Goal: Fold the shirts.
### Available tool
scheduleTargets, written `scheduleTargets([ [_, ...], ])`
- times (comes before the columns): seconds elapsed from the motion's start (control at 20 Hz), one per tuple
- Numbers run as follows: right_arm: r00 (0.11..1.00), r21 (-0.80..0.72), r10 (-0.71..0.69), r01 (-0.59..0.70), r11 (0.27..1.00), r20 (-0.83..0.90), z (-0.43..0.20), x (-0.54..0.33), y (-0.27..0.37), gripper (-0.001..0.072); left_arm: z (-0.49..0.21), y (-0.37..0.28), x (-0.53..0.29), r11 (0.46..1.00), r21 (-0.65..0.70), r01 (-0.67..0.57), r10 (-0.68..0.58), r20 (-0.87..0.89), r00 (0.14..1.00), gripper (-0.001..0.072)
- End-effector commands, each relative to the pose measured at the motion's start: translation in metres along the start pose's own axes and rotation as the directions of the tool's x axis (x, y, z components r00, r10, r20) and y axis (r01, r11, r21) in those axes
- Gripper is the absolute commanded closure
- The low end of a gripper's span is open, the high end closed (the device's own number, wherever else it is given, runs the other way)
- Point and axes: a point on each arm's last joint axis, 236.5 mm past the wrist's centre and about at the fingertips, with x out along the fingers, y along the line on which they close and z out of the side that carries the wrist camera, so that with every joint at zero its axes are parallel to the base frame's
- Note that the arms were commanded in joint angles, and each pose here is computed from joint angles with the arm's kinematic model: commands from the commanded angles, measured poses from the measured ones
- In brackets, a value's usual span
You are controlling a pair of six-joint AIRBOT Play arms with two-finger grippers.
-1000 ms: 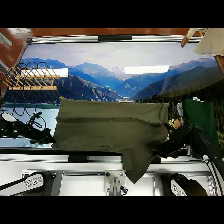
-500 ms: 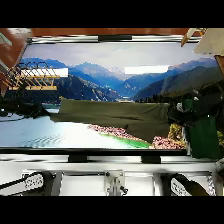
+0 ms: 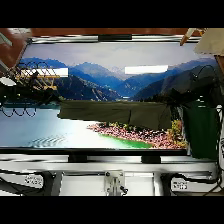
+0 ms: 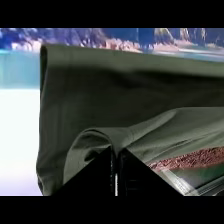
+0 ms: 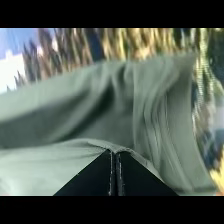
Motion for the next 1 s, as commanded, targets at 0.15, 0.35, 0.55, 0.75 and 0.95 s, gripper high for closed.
scheduleTargets([
  [0.15, 0.998, 0.041, 0.016, -0.014, 0.999, -0.067, 0.002, 0.041, -0.009, 0.0555, -0.009, 0.008, 0.031, 0.998, -0.067, 0.013, -0.019, -0.091, 0.996, 0.0521],
  [0.35, 0.994, -0.099, -0.082, 0.075, 0.992, -0.066, -0.004, 0.008, -0.031, 0.0043, -0.015, 0.006, 0.013, 0.999, -0.041, 0.012, -0.018, -0.143, 0.99, 0.0023],
  [0.55, 0.97, -0.169, -0.124, 0.09, 0.982, -0.208, -0.035, 0.006, -0.052, 0.0041, -0.001, -0.011, -0.019, 1.0, 0.011, 0.023, -0.021, -0.102, 0.995, 0.0024],
  [0.75, 0.966, -0.108, 0.006, -0.036, 0.993, -0.26, -0.039, 0.042, -0.033, 0.0041, 0.0, -0.036, -0.032, 0.997, 0.075, 0.023, -0.017, -0.07, 0.997, 0.0031],
  [0.95, 0.951, -0.054, 0.01, -0.029, 0.998, -0.308, -0.048, 0.06, -0.039, 0.0041, -0.003, -0.062, -0.031, 0.99, 0.14, 0.025, -0.017, -0.058, 0.998, 0.0032],
])
